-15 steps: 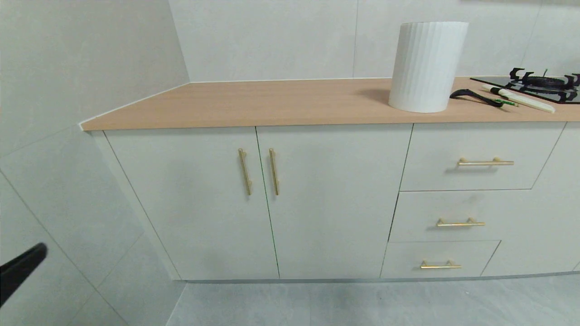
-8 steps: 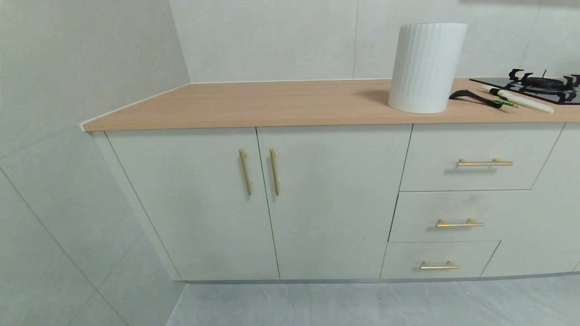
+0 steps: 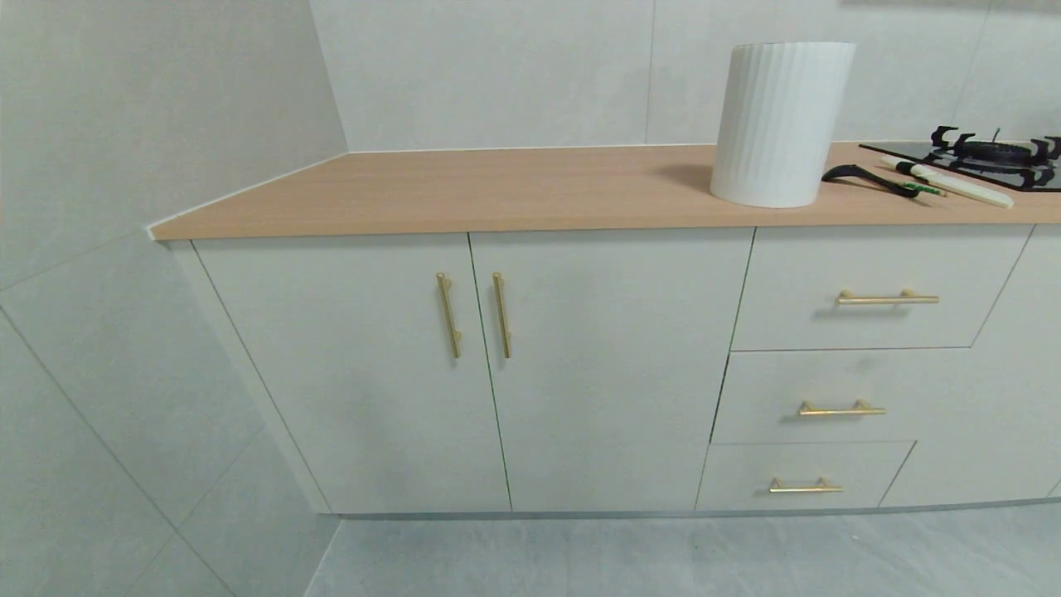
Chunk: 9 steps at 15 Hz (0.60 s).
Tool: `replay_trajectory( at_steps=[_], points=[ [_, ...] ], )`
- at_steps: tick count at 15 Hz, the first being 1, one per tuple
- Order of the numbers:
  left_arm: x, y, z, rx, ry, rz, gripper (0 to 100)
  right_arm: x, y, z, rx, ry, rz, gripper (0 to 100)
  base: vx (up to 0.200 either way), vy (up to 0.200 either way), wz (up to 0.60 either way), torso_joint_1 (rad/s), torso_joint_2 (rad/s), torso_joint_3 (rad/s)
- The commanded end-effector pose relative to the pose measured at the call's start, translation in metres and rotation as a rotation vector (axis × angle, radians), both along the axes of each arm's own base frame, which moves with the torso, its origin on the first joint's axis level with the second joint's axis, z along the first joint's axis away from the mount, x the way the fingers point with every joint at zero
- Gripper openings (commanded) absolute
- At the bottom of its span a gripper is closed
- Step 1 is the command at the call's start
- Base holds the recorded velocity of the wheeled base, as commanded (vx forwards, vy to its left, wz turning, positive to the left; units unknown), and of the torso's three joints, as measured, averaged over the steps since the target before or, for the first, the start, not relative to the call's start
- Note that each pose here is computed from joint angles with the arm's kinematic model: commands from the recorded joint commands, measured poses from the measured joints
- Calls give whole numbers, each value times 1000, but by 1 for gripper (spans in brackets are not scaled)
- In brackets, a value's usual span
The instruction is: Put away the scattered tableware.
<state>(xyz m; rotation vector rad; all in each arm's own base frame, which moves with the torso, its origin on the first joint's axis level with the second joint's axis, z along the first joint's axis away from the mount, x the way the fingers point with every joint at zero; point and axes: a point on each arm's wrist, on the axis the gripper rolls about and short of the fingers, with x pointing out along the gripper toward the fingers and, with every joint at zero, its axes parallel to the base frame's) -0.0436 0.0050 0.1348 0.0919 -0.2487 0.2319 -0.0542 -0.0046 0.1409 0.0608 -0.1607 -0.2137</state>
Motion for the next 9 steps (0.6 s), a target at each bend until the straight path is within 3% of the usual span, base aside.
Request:
replay_trajectory(
  at_steps=[1, 4, 7, 9],
  points=[
    [15, -1, -33, 11, 87, -22, 100, 22, 0, -36, -12, 16, 4, 100, 0, 0, 0, 0, 0, 0],
    [20, -3, -47, 21, 140, -111, 100, 30, 2, -52, -18, 30, 78, 100, 0, 0, 0, 0, 0, 0],
    [21, -3, -55, 5, 216, -136, 100, 31, 2, -64, -15, 151, 99, 100, 0, 0, 0, 0, 0, 0],
    [21, -4, -55, 6, 219, -171, 100, 31, 3, -66, -21, 162, 141, 100, 0, 0, 0, 0, 0, 0]
  ],
)
